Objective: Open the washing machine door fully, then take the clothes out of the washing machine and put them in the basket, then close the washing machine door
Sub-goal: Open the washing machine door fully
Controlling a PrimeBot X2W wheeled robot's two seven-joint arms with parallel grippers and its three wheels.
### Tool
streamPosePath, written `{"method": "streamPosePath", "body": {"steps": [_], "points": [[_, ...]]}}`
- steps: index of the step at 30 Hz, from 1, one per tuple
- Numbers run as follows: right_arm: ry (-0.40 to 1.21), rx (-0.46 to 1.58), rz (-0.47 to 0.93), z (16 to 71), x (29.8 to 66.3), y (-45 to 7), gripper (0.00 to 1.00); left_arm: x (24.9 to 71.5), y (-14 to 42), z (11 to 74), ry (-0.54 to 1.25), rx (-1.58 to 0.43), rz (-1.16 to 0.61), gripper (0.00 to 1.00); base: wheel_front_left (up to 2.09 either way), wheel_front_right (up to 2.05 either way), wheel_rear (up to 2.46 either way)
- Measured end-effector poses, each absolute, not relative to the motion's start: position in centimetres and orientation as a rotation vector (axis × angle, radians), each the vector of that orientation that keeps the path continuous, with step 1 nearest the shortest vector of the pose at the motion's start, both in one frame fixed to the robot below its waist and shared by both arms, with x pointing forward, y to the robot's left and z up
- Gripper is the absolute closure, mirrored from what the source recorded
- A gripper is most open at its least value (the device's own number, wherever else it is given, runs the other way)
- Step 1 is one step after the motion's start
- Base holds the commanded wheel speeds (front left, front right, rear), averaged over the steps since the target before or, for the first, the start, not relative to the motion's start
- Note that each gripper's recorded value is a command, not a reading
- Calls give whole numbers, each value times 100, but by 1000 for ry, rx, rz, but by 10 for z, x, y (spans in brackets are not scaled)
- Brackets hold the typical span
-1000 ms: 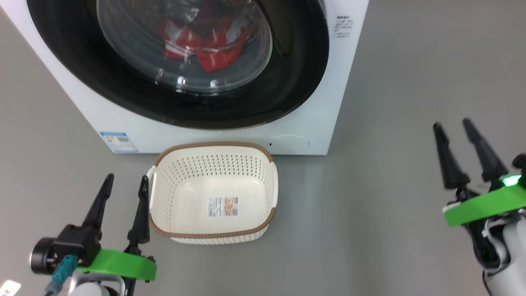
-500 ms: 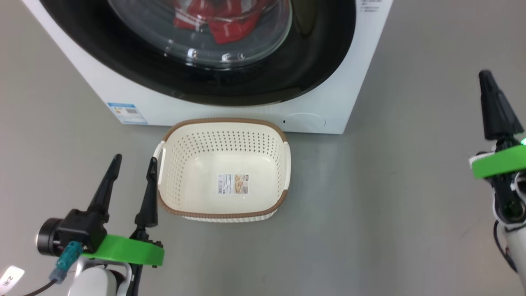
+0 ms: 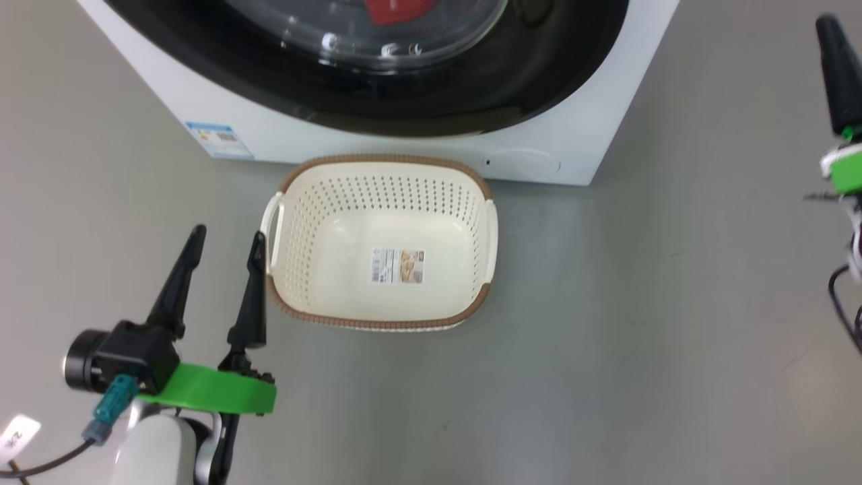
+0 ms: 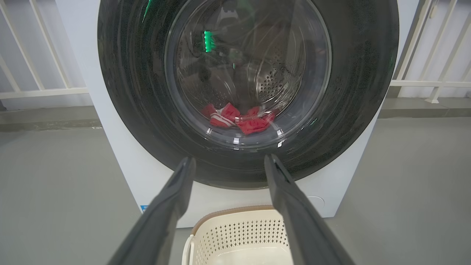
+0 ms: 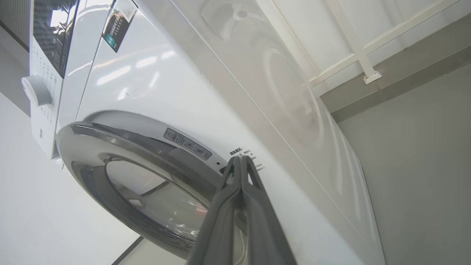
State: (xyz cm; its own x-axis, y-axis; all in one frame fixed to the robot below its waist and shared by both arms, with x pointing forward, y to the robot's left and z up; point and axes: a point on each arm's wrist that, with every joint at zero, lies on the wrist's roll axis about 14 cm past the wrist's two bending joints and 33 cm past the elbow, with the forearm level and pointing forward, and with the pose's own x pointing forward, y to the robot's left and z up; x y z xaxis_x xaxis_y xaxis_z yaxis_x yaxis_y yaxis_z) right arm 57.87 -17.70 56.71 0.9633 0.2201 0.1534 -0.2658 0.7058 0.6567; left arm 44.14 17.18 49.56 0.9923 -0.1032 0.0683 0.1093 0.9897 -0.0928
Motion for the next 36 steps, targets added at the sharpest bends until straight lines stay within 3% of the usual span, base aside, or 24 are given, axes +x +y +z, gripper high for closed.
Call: {"method": "streamPosePath", "body": {"steps": [9, 26, 36], "points": [[32, 896, 376, 573, 614, -150, 100, 452, 179, 487, -50, -91, -88, 0, 0, 0, 0], [283, 1009, 563, 553, 654, -99, 100, 467, 184, 467, -14, -91, -64, 0, 0, 0, 0], [325, 1037, 621, 551, 670, -73, 100, 467, 191, 457, 14, -91, -44, 0, 0, 0, 0]]}}
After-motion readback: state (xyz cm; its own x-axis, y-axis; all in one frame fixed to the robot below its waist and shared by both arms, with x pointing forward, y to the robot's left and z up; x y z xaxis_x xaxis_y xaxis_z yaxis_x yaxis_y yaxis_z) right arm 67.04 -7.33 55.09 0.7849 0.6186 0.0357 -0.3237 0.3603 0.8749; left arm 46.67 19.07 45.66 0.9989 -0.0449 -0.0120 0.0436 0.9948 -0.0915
